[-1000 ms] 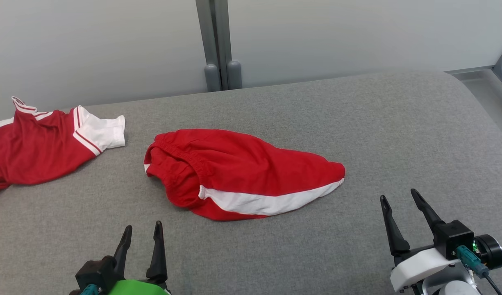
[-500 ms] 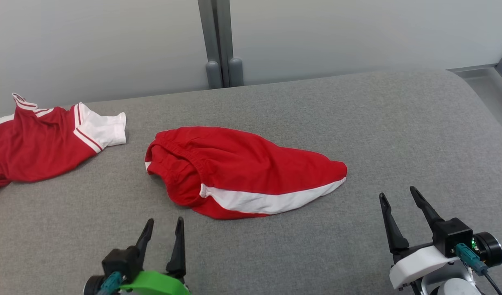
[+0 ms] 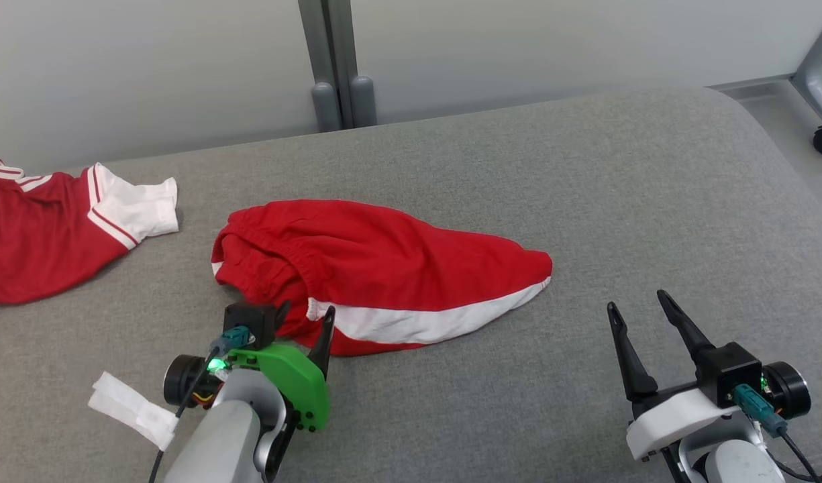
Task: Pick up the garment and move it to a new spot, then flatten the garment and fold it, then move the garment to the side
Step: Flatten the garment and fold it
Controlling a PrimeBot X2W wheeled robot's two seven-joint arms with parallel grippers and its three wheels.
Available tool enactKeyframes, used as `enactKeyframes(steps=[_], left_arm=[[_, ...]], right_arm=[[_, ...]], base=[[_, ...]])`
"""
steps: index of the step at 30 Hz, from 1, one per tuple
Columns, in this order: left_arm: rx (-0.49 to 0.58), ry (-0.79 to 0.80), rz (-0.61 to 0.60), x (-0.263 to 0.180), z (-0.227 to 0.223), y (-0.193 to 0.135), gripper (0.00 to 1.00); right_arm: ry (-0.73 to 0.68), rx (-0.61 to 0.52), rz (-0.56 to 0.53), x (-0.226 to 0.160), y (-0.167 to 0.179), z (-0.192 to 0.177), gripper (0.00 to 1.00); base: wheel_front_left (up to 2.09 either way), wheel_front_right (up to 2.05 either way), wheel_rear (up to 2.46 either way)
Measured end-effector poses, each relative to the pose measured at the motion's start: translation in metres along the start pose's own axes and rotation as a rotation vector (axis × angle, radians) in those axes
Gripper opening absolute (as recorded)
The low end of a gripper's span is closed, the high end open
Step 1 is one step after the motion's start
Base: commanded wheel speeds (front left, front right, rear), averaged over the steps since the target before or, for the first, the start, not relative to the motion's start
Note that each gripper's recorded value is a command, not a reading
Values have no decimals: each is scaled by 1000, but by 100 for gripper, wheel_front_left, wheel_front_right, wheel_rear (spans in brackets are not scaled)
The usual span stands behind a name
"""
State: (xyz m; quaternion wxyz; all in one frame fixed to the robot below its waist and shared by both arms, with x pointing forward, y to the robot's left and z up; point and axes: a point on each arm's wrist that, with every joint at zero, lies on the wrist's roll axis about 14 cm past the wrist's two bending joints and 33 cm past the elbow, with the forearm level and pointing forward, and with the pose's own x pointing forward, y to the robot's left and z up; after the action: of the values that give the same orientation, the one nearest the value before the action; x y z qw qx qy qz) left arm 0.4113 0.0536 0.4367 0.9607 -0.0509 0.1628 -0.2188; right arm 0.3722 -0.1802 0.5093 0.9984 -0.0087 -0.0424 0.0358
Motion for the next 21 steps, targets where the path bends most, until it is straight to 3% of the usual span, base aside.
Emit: enactKeyframes(steps=[14,15,16,17,18,19,21], left_arm=[[-9,164,-30,32,-30,5,97],[-9,164,-32,34,-30,5,82],[-14,164,-34,35,-30,4,45],[-21,165,-35,36,-31,4,34],[-25,167,-35,37,-31,4,10],[-25,172,-35,37,-32,4,0],[-35,155,-32,38,-30,4,0]], right_arm=[[42,1,-60,1,-20,-14,100],[44,0,-63,1,-21,-14,100],[45,0,-65,1,-22,-15,100],[47,0,-68,2,-23,-15,100],[49,0,-70,2,-24,-16,100],[50,0,-72,2,-25,-16,100],[52,-2,-73,3,-25,-17,100]], base=[[0,0,0],[0,0,0],[0,0,0],[0,0,0],[0,0,0],[0,0,0],[0,0,0]])
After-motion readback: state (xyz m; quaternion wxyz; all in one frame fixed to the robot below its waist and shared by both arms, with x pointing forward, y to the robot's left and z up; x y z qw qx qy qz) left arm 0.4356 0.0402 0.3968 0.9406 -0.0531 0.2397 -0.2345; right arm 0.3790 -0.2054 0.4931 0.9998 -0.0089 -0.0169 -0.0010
